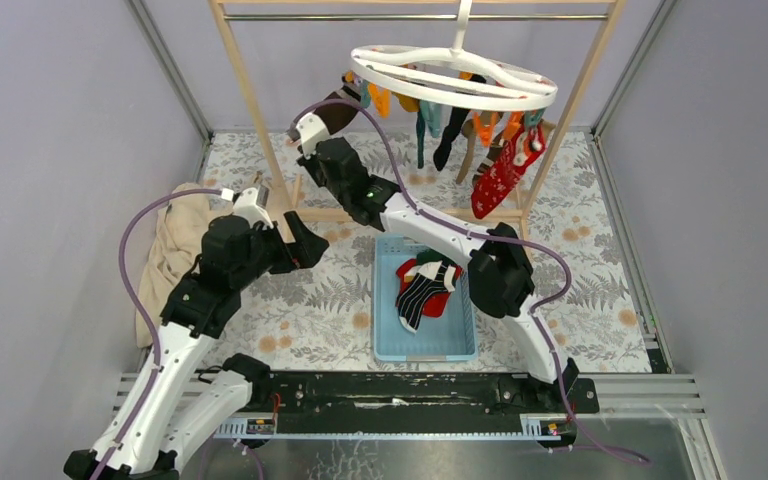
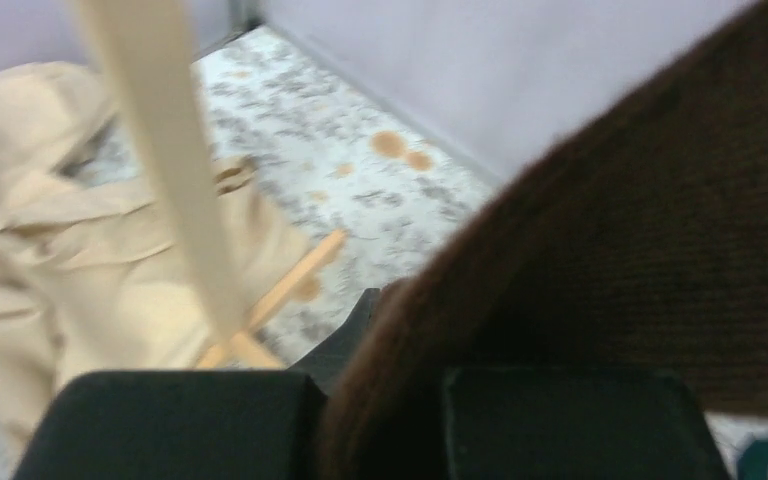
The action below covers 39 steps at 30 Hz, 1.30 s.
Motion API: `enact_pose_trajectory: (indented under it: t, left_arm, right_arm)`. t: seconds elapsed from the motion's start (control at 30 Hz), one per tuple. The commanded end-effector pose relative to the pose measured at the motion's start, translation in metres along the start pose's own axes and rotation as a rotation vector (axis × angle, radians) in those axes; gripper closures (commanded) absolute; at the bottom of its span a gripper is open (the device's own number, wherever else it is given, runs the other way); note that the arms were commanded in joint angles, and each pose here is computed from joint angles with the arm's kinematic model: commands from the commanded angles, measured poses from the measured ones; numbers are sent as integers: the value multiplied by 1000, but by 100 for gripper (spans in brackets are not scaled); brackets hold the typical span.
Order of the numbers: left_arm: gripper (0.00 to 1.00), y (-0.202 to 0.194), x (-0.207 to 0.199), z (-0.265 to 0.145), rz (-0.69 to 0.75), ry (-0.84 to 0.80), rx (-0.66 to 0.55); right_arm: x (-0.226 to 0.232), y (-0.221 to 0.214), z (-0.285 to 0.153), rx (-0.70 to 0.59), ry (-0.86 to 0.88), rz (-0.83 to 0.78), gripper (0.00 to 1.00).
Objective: Remove the socks clipped to the hanger
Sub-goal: Adjust the hanger on the clothesline.
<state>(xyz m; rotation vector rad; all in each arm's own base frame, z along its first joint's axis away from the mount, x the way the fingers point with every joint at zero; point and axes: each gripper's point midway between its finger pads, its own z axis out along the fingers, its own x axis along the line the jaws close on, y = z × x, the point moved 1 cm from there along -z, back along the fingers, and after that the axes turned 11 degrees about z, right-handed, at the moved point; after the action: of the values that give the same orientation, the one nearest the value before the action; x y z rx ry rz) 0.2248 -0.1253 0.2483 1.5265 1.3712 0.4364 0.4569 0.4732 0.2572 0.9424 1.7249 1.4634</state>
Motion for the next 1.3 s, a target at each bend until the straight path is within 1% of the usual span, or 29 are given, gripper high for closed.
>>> enact_pose_trajectory:
  t: [0.0, 0.2, 0.37, 0.5, 0.63, 0.93, 1.27]
  left_arm:
    - [1, 13, -3, -16, -27, 4, -54]
    - [1, 18, -5, -31, -38, 6, -89]
    - [1, 26, -10, -47, -47, -14, -149]
    - [1, 31, -10, -56, -50, -4, -183]
    - [1, 29, -9, -56, -53, 0, -173]
    - [1, 27, -6, -46, -63, 12, -156]
    - [1, 27, -5, -42, -71, 17, -146]
  right_arm:
    - [36, 49, -39, 1, 211, 109, 100]
    - [58, 61, -74, 53, 365, 143, 100]
    - [65, 84, -104, 42, 459, 184, 100]
    - [62, 105, -131, 18, 503, 222, 100]
    - [53, 126, -165, -25, 528, 270, 100]
    - [34, 148, -230, -66, 577, 302, 100]
    - [28, 178, -282, -120, 671, 343, 100]
